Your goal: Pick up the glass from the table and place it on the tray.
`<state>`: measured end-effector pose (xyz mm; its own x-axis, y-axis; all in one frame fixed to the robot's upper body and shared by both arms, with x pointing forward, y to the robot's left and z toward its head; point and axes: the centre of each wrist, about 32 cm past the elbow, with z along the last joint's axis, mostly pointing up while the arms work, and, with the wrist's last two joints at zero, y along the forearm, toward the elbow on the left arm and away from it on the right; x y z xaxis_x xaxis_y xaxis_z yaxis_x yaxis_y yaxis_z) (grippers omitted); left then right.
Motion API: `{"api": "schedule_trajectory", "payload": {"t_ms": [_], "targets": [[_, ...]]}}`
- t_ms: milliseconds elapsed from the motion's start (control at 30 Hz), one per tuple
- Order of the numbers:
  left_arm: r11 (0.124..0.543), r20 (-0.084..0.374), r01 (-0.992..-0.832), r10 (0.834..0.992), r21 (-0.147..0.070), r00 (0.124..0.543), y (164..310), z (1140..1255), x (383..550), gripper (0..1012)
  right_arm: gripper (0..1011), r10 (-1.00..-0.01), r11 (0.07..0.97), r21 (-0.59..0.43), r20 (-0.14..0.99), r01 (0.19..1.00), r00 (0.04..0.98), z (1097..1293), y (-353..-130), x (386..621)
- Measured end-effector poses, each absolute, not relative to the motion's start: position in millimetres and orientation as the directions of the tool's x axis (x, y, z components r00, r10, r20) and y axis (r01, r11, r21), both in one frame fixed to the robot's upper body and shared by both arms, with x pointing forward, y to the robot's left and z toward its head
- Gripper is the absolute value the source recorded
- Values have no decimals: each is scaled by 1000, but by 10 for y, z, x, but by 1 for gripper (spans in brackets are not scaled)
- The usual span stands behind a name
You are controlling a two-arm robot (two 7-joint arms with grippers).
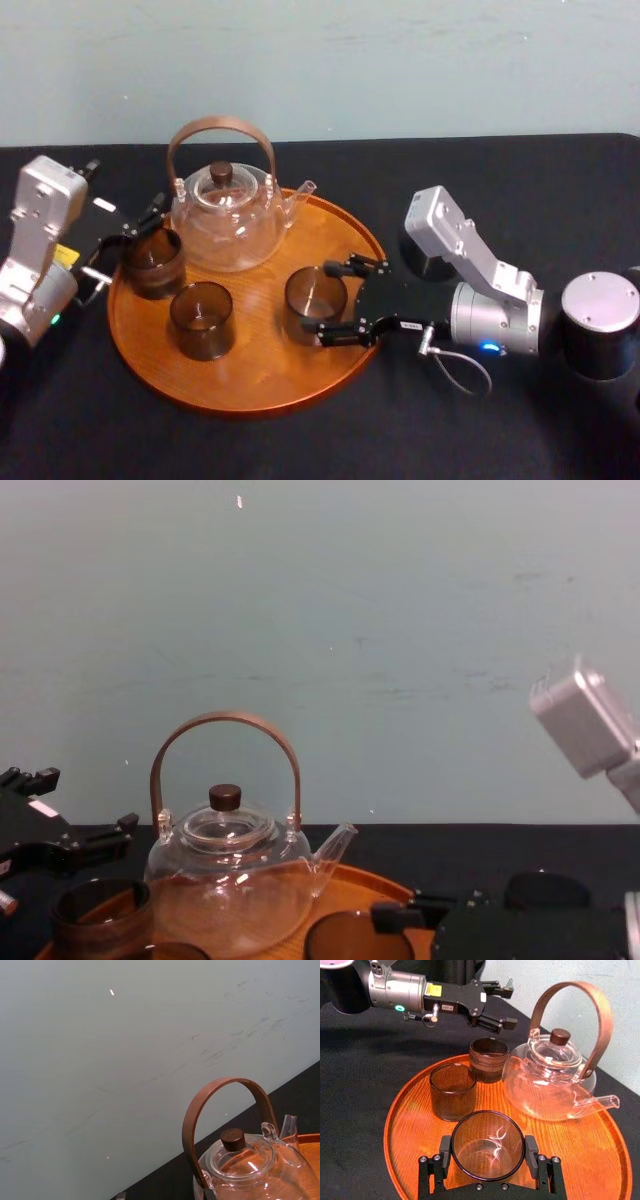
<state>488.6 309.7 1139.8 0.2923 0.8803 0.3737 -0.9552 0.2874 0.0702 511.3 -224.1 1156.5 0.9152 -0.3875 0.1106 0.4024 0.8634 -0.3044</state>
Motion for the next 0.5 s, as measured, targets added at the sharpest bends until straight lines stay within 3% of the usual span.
{"api": "schedule_trajectory", "payload": {"t_ms": [500], "targets": [[287,374,-955,880,70,292,3097,11398,4886,1001,898,-381,859,-330,98,391,919,11449,-2200,5090]]}}
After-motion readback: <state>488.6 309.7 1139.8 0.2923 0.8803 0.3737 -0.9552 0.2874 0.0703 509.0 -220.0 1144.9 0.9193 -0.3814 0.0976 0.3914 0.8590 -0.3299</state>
